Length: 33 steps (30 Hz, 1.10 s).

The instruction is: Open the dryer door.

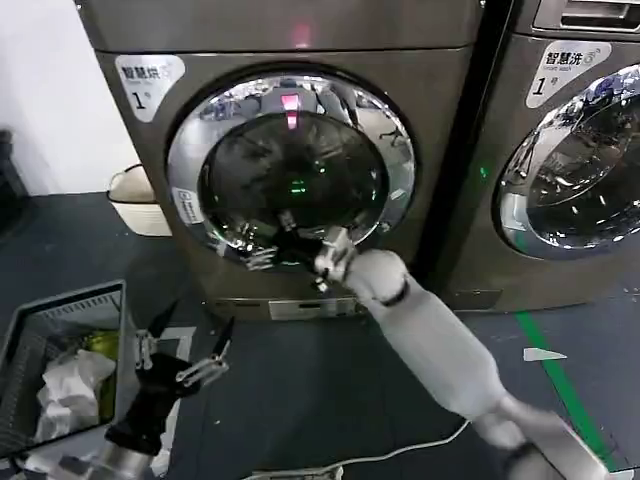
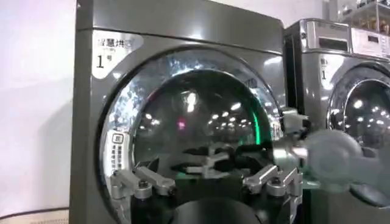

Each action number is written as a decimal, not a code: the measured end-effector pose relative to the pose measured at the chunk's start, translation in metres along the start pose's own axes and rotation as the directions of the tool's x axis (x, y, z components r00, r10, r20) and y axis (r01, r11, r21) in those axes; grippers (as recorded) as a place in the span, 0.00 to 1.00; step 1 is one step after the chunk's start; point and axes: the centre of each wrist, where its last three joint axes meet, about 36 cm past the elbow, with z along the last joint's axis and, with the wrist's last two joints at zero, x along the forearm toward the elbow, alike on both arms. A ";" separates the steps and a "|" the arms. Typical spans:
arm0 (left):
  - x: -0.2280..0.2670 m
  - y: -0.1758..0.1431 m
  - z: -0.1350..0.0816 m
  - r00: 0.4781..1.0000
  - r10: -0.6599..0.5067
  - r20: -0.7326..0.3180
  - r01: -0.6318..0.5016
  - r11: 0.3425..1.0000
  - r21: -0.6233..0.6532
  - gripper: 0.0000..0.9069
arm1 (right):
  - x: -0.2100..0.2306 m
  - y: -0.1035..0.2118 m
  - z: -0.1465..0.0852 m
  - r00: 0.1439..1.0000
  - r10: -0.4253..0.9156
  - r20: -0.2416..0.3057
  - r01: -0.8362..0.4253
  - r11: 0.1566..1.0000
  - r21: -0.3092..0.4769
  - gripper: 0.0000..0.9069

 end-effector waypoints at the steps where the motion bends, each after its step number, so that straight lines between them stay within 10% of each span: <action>1: 0.000 0.000 0.000 1.000 0.000 0.000 0.000 1.000 0.000 1.00 | -0.004 -0.002 -0.001 1.000 0.005 -0.001 -0.005 1.000 0.005 1.00; 33: 0.001 0.002 -0.001 0.999 0.031 -0.033 -0.031 0.999 -0.022 1.00 | -0.064 -0.010 -0.007 0.991 -0.130 0.021 0.131 0.990 -0.059 1.00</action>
